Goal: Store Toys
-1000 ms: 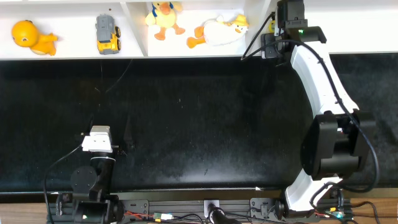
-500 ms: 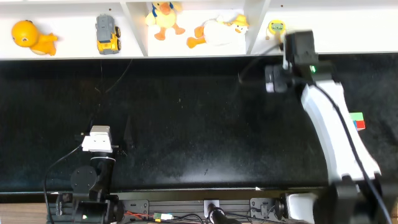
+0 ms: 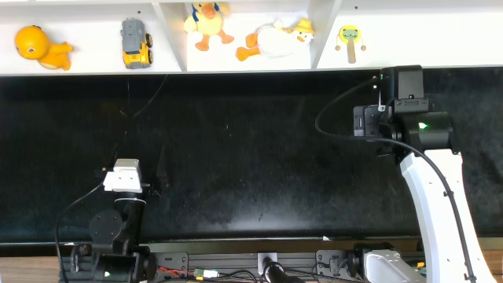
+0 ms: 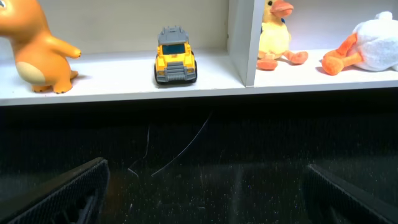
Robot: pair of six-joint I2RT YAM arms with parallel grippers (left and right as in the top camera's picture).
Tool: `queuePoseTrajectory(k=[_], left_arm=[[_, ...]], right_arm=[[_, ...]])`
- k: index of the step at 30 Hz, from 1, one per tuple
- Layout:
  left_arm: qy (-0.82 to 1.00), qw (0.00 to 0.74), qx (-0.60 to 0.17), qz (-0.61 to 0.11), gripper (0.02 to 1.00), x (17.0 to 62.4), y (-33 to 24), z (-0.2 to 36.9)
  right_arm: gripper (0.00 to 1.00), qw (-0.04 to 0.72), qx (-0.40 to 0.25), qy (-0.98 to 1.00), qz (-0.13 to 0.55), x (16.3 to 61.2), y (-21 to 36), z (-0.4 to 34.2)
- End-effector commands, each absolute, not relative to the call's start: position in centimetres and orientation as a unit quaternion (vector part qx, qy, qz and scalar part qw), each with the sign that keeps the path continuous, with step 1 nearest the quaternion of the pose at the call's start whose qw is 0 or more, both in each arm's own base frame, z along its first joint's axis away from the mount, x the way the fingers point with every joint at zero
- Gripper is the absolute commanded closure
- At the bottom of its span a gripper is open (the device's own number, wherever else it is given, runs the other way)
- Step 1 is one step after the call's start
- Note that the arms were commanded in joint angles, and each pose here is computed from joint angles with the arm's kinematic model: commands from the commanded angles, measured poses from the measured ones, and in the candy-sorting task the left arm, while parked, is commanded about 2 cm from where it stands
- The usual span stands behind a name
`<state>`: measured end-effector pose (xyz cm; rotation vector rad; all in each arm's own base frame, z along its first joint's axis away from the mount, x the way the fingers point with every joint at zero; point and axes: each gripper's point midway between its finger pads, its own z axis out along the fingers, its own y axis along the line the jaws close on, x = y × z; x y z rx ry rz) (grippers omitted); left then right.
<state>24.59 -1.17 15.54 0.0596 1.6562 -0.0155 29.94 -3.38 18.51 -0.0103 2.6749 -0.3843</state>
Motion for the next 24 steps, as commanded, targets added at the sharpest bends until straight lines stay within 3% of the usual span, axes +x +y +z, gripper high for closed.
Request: queuePoseTrajectory(k=[1, 6, 10, 13, 19, 24], left_arm=[[0.734, 0.678, 0.025, -0.003, 0.02, 24.6, -1.0, 15.6], [0.734, 0.678, 0.025, -0.004, 0.02, 24.6, -1.0, 15.6], [0.734, 0.678, 0.025, -0.004, 0.02, 24.6, -1.1, 15.6], [0.734, 0.678, 0.025, -0.004, 0.02, 24.6, -1.0, 15.6], [0.734, 0.678, 0.025, -0.004, 0.023, 24.6, -1.0, 15.6], [0.734, 0.678, 0.025, -0.004, 0.02, 24.6, -1.1, 15.6]], right_arm=[[0.007, 0.219, -0.008, 0.969, -0.115, 30.0, -2.6, 18.3], [0.001, 0.209, 0.002, 0.97, -0.122, 29.7, -4.5, 17.9], [0.003, 0.188, -0.081, 0.975, -0.082, 28.9, -6.1, 15.7], [0.005, 0.198, -0.095, 0.973, -0.066, 28.3, -9.1, 14.4], [0.005, 0.275, -0.096, 0.953, -0.081, 27.8, -17.1, 13.9], [0.007, 0.272, -0.065, 0.958, -0.068, 26.6, -20.4, 11.8]])
